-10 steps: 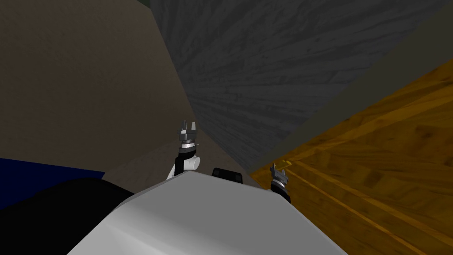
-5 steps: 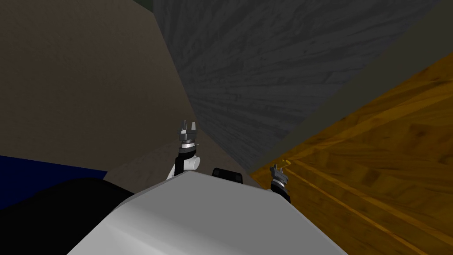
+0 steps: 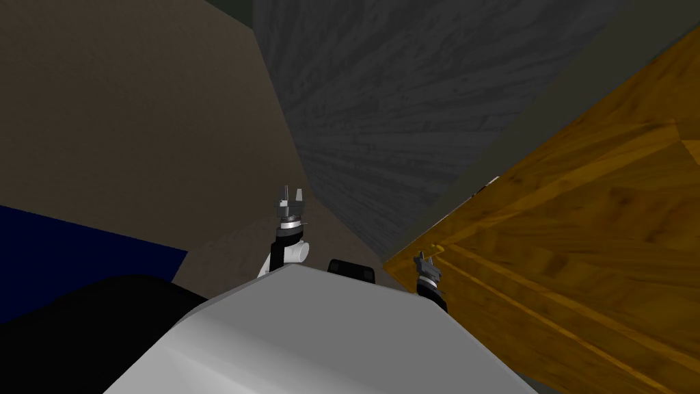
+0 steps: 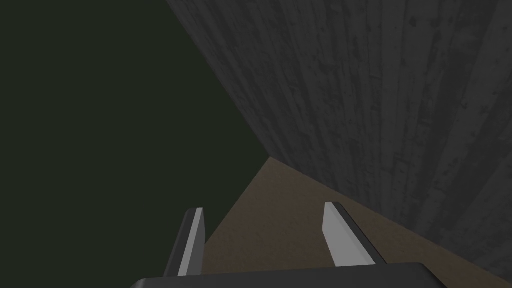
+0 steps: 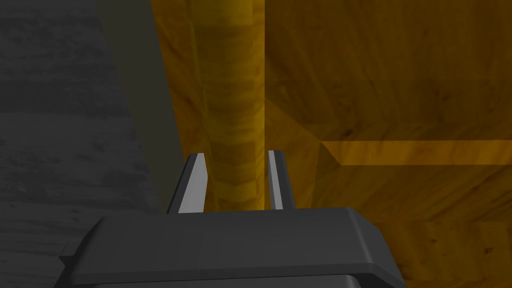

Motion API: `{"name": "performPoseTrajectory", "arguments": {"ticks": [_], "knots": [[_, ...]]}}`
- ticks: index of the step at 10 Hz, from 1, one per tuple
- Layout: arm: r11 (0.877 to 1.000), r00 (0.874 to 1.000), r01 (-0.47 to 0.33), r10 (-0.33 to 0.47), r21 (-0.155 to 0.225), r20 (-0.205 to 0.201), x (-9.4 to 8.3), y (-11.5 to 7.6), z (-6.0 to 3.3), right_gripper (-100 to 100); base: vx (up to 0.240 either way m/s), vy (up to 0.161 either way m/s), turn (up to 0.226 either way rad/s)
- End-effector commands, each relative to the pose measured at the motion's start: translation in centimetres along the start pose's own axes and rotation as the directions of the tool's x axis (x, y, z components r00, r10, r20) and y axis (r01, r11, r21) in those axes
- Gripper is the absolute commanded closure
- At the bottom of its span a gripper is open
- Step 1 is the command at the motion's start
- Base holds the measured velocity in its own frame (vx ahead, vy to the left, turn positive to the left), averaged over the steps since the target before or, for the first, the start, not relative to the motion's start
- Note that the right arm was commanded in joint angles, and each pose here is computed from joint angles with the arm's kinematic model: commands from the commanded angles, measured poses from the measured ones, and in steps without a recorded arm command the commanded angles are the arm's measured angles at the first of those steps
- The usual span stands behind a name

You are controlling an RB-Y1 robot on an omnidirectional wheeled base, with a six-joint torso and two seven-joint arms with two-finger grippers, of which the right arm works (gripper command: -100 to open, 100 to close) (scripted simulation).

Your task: Pull the door open

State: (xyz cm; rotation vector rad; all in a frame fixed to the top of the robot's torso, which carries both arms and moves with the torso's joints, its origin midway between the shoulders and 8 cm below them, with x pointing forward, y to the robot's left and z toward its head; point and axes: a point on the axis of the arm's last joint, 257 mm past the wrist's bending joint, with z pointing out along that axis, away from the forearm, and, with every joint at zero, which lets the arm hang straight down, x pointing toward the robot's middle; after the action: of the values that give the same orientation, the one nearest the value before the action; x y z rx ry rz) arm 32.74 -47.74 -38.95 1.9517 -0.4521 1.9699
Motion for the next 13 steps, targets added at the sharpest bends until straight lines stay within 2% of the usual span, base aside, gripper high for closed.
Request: {"name": "performPoseTrajectory", "arguments": {"ticks": [1, 3, 4, 5, 9, 11, 12, 13], "knots": [[0.999, 1.0, -0.003, 0.002, 0.037, 0.007, -0.1, -0.9, -0.5, 100, -0.241, 0.014, 0.072], [0.997, 1.0, -0.006, 0.006, 0.072, 0.01, -0.2, -1.8, -0.82, 100, -0.241, 0.016, 0.059], [0.998, 1.0, -0.004, 0.004, 0.06, 0.007, 0.0, -1.5, -0.61, 100, -0.117, 0.007, 0.023], [0.996, 1.0, -0.005, 0.004, 0.093, 0.012, -0.2, -2.3, -1.17, 100, -0.177, -0.017, 0.06], [0.984, 1.0, -0.007, 0.005, 0.177, 0.01, -0.1, -4.2, -2.5, 100, -0.244, -0.022, 0.079], [0.977, 1.0, -0.009, 0.007, 0.212, 0.011, -0.1, -5.0, -3.14, 100, -0.222, -0.015, 0.059], [0.98, 1.0, -0.007, 0.005, 0.2, 0.011, -0.1, -4.8, -2.85, 100, -0.094, 0.003, 0.016], [0.975, 1.0, -0.007, 0.004, 0.223, 0.014, -0.2, -5.0, -3.53, 100, -0.17, -0.034, 0.094]]}}
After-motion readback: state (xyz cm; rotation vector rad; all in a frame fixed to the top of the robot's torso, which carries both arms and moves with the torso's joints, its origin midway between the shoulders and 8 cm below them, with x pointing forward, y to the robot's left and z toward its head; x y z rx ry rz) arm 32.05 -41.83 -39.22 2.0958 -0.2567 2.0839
